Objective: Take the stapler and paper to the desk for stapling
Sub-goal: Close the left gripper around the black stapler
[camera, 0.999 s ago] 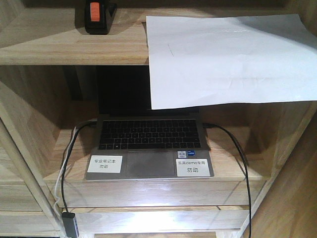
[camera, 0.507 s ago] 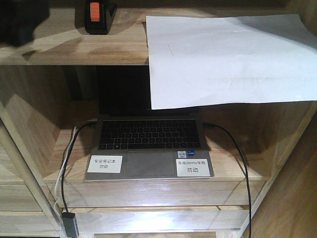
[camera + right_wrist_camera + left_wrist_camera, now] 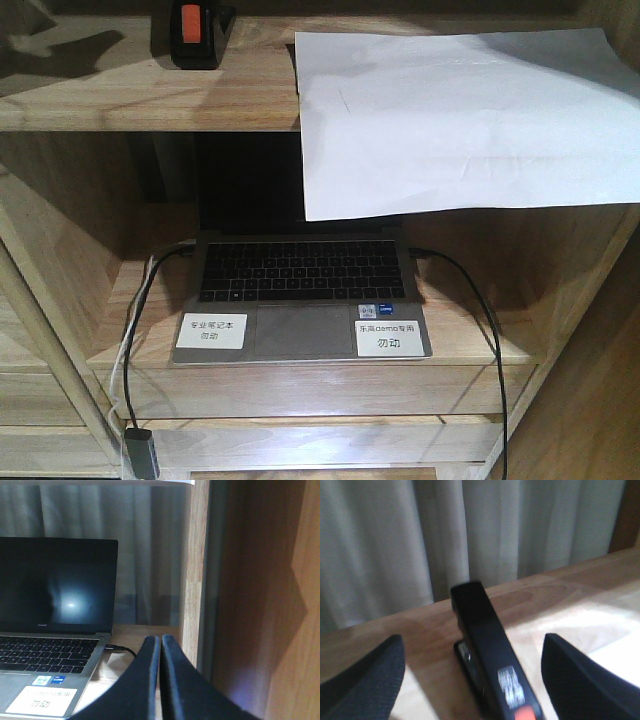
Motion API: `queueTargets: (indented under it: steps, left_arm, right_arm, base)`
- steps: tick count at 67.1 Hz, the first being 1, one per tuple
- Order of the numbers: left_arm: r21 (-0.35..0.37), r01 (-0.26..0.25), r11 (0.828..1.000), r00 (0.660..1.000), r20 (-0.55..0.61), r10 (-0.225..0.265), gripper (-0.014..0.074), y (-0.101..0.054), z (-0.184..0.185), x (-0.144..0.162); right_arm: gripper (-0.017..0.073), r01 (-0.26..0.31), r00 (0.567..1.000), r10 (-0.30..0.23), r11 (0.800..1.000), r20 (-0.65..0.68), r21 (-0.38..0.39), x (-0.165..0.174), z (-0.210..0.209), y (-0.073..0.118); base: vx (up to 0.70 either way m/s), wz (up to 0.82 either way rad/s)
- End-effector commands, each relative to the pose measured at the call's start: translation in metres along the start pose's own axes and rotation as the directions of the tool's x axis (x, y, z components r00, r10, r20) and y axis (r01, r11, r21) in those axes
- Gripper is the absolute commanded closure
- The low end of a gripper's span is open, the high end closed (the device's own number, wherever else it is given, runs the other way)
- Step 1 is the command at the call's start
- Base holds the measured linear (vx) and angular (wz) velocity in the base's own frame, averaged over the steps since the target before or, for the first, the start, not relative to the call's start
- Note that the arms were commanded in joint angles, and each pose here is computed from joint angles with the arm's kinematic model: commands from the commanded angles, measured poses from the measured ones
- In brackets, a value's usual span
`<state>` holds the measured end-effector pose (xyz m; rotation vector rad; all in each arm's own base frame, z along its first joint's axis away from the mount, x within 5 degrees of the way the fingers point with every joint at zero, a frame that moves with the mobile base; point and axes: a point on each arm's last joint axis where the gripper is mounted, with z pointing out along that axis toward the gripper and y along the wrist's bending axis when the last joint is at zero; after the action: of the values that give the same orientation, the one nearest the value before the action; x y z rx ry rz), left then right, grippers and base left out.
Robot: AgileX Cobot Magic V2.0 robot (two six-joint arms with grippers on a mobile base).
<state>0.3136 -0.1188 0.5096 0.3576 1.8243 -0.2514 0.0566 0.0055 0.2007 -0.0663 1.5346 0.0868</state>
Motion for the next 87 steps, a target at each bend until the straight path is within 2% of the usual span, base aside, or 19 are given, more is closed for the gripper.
queueTargets:
  steps: [1,5,24,39,51,60,72,87]
  left_arm:
    - [0.016,0.037,0.999,0.994,0.098,-0.038,0.0048,-0.003,-0.014,-0.024]
    - [0.018,0.053,0.998,0.995,0.081,-0.054,0.0048,-0.003,-0.008,-0.026]
    - [0.018,0.060,0.998,0.998,0.026,-0.060,0.0048,-0.003,0.018,-0.026]
    - [0.054,0.047,0.997,0.997,0.053,-0.050,0.0048,-0.017,0.019,-0.029]
    - [0.051,0.057,0.997,0.998,0.025,-0.058,0.0048,-0.017,0.030,-0.023]
    - [0.038,0.081,0.996,0.997,0.009,-0.081,0.0048,-0.016,0.038,-0.019]
    - [-0.032,0.104,0.994,0.994,-0.038,-0.105,0.0048,-0.011,0.051,-0.010]
    - [-0.029,0.114,0.993,0.991,-0.063,-0.116,0.0058,-0.011,0.063,-0.003]
  right_arm:
    - [0.0568,0.018,0.998,-0.018,1.000,0.061,0.000,0.000,0.000,0.000]
    - [0.0568,0.018,0.998,-0.018,1.000,0.061,0.000,0.000,0.000,0.000]
    - [0.0568,0.018,0.998,-0.018,1.000,0.061,0.000,0.000,0.000,0.000]
    - [0.0568,0.018,0.998,-0.018,1.000,0.061,0.000,0.000,0.000,0.000]
    - [0.0568,0.018,0.998,-0.018,1.000,0.061,0.000,0.000,0.000,0.000]
    - [0.0568,0.018,0.998,-0.018,1.000,0.061,0.000,0.000,0.000,0.000]
    - [0.0568,0.018,0.998,-0.018,1.000,0.061,0.000,0.000,0.000,0.000]
    - [0.0568,0.018,0.998,-0.018,1.000,0.061,0.000,0.000,0.000,0.000]
  base:
    - [0.00,0.00]
    - [0.00,0.00]
    - [0.00,0.00]
    - [0.00,0.00]
    - [0.00,0.00]
    - [0.00,0.00]
    - [0.00,0.00]
    - [0.00,0.00]
